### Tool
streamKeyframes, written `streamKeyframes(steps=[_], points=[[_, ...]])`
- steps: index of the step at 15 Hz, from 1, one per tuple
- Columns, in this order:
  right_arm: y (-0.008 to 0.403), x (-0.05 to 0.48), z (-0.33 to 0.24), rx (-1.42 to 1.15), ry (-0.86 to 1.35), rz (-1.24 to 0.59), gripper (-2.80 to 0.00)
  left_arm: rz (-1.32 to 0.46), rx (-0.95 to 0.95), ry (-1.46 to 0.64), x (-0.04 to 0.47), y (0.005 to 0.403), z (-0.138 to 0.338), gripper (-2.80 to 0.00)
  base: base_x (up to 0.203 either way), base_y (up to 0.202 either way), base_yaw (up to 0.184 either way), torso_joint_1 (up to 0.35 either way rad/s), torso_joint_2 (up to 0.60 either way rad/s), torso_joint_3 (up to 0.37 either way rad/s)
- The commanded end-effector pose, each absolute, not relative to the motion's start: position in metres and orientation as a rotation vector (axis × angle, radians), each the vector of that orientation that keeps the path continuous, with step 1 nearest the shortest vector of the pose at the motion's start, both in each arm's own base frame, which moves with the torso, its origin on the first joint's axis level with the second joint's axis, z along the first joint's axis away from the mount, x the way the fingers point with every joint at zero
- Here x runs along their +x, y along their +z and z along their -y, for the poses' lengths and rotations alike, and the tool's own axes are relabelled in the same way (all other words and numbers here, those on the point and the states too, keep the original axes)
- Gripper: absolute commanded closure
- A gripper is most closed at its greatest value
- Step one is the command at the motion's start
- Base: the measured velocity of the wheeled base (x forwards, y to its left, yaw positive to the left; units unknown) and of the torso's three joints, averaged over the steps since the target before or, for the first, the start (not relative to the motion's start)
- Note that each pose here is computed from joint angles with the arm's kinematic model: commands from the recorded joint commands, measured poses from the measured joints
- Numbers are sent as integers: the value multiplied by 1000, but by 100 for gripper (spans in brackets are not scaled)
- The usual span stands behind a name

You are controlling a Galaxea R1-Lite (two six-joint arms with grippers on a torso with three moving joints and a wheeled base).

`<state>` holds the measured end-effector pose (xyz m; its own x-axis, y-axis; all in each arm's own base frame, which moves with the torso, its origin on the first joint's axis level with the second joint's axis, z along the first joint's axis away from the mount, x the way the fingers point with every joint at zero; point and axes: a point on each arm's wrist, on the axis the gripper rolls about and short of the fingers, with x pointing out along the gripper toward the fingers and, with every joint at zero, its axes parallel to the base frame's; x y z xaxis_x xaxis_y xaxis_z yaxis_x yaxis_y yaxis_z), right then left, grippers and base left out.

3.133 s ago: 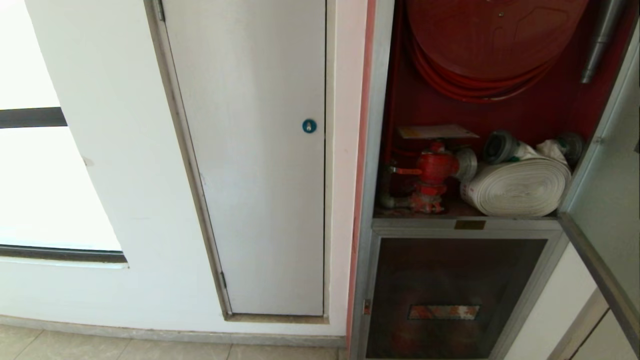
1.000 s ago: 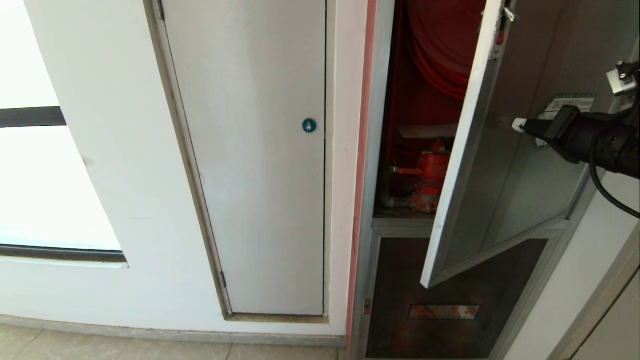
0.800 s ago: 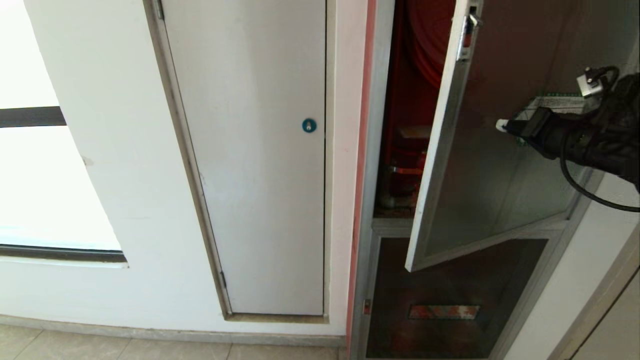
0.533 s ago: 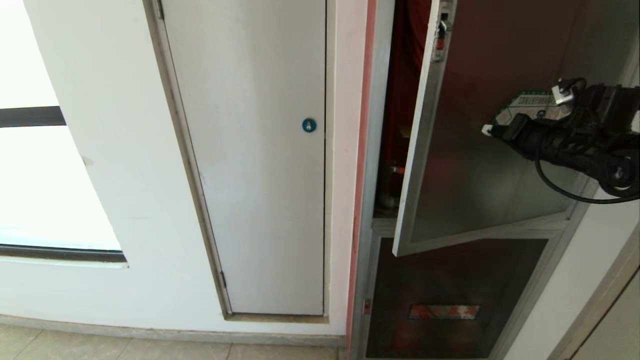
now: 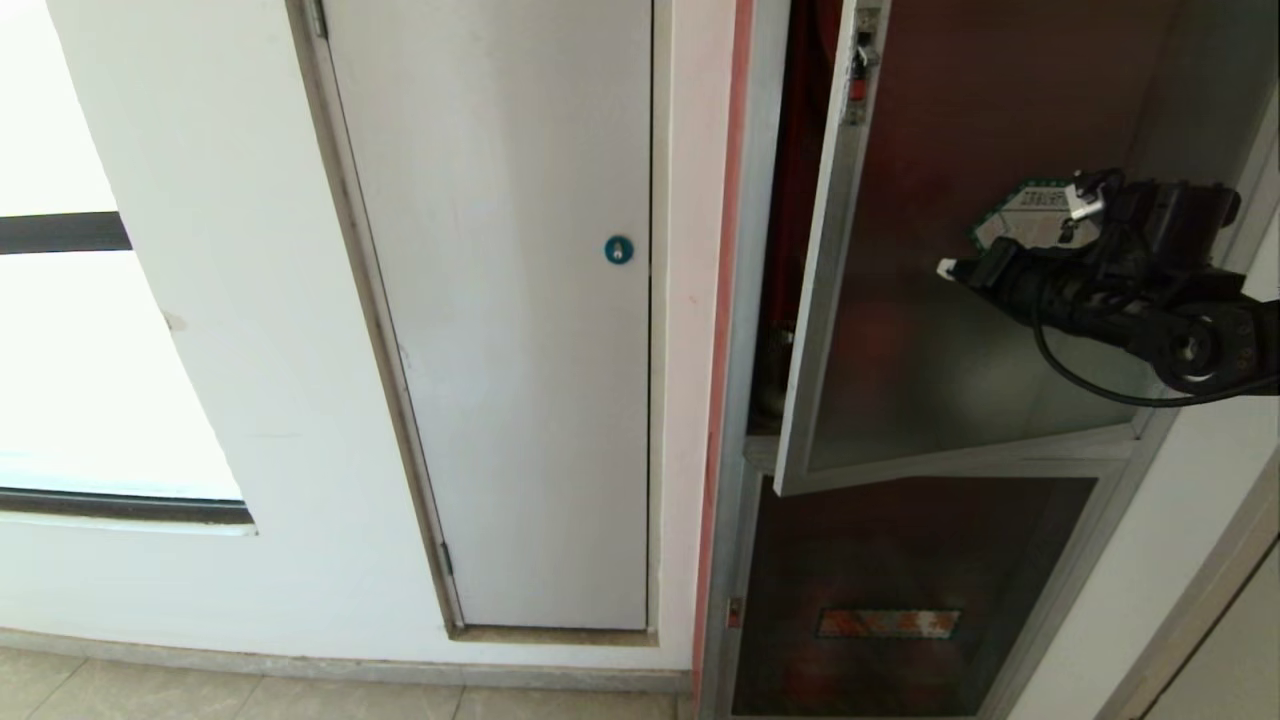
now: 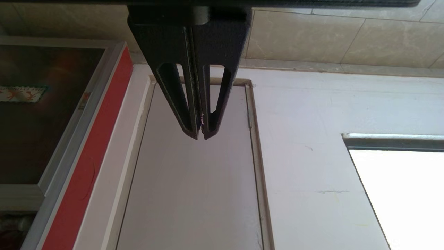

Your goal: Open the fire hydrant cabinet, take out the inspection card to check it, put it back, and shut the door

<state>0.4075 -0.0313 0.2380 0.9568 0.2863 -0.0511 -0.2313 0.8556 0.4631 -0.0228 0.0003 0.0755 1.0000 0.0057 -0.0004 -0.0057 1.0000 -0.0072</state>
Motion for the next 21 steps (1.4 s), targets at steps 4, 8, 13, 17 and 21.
streamKeyframes(steps=[4, 8, 13, 17, 21], points=[[286, 302, 15, 453, 305, -44, 0, 0, -8, 6, -23, 75, 0, 0, 0, 0, 0, 0, 0, 0], [302, 181, 6, 420, 334, 72, 0, -1, -8, 6, -23, 76, 0, 0, 0, 0, 0, 0, 0, 0], [273, 37, -7, 355, 372, 36, 0, 0, -8, 6, -23, 75, 0, 0, 0, 0, 0, 0, 0, 0], [227, -15, -11, 280, 402, -125, 0, -1, -8, 6, -23, 76, 0, 0, 0, 0, 0, 0, 0, 0], [205, -38, -10, 227, 439, -140, 0, 0, -8, 6, -23, 75, 0, 0, 0, 0, 0, 0, 0, 0]])
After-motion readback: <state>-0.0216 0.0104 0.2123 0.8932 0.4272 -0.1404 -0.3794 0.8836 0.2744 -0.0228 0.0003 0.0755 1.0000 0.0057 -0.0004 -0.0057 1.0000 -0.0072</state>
